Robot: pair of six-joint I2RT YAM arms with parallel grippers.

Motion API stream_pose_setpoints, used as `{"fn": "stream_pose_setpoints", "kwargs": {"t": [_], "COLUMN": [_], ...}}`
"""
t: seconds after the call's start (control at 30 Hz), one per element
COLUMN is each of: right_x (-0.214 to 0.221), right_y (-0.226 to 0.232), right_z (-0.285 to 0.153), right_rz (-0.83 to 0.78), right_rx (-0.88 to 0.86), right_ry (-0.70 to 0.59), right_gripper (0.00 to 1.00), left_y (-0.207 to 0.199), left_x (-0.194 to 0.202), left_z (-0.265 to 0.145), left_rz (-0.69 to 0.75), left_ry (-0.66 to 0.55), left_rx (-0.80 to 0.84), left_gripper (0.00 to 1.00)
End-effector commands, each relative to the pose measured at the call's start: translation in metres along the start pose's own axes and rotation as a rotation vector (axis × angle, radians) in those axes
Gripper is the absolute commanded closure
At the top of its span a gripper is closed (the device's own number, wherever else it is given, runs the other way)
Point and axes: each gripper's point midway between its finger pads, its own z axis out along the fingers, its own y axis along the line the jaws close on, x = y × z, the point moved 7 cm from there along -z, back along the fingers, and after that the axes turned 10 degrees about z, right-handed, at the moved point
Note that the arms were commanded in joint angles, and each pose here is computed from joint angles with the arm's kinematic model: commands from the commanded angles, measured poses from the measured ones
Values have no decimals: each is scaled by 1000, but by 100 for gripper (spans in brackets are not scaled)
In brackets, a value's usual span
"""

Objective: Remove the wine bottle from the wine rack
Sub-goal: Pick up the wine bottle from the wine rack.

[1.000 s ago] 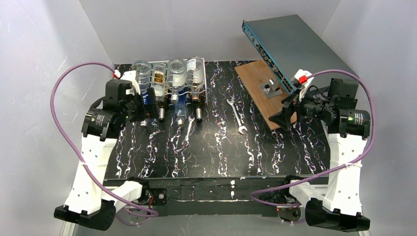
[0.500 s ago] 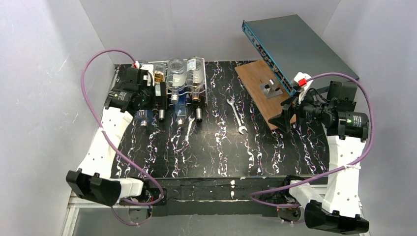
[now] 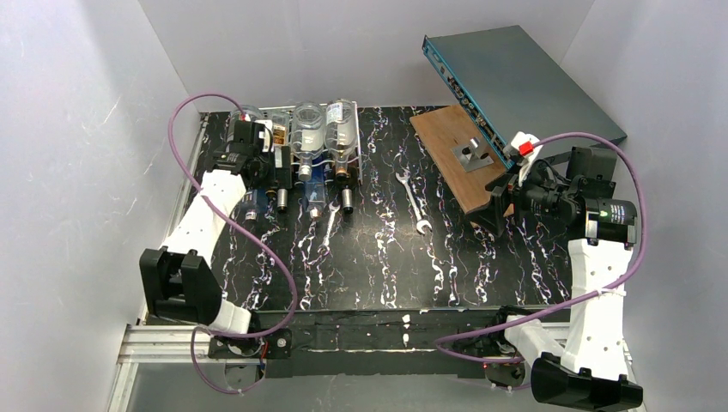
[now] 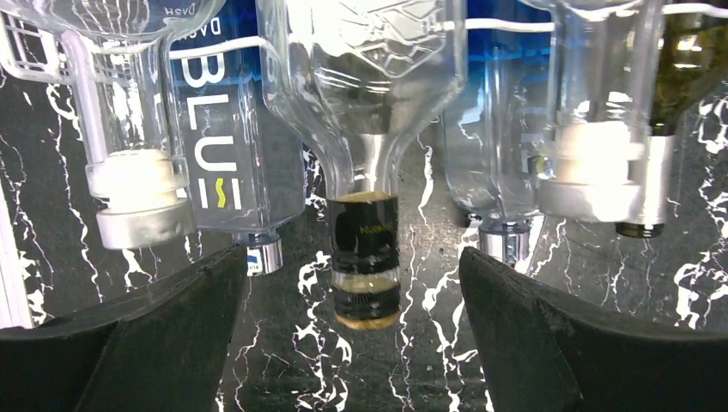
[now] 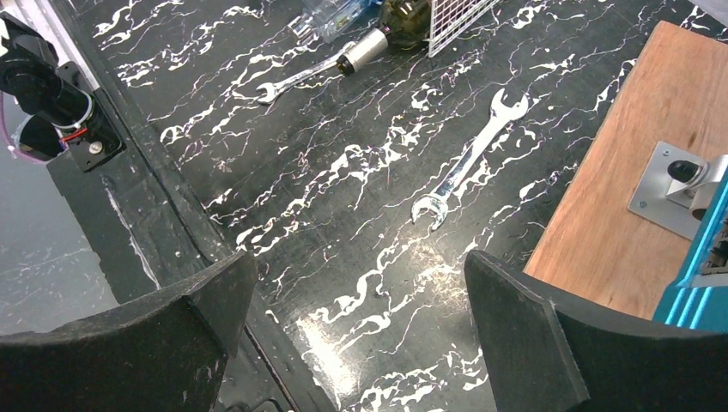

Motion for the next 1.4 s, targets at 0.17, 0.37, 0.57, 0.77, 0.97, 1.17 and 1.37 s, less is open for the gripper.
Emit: {"fn": "stream_pose_setpoints", "kwargs": {"t": [0.17, 0.37, 0.57, 0.77, 0.97, 1.17, 1.37], "right_x": [-4, -4, -5, -4, -5, -6, -7], "right_y": [2, 1, 1, 1, 1, 1, 2], "right_z": [-1, -1, -1, -2, -2, -3, -3], "right_rz": [-17, -10, -9, -11, -14, -15, -15], "right_rx": [-19, -18, -18, -14, -13, -12, -13], "right_ry": [-34, -38, -40, -43, -46, -47, -50], "right_gripper": [0, 0, 0, 0, 0, 0, 0], "left_y": [5, 3, 1, 0, -1, 0, 4], "left_x": [-3, -1, 1, 2, 3, 0, -18], "left_z": [33, 46, 52, 54, 55, 50, 24], "left_rz": [-61, -71, -81, -87, -89, -89, -86], "left_ry": [-25, 4, 9, 11, 10, -9, -102], "left_rx": [15, 27, 34, 35, 39, 38, 39], "left_gripper": [20, 35, 46, 54, 66, 92, 100]}}
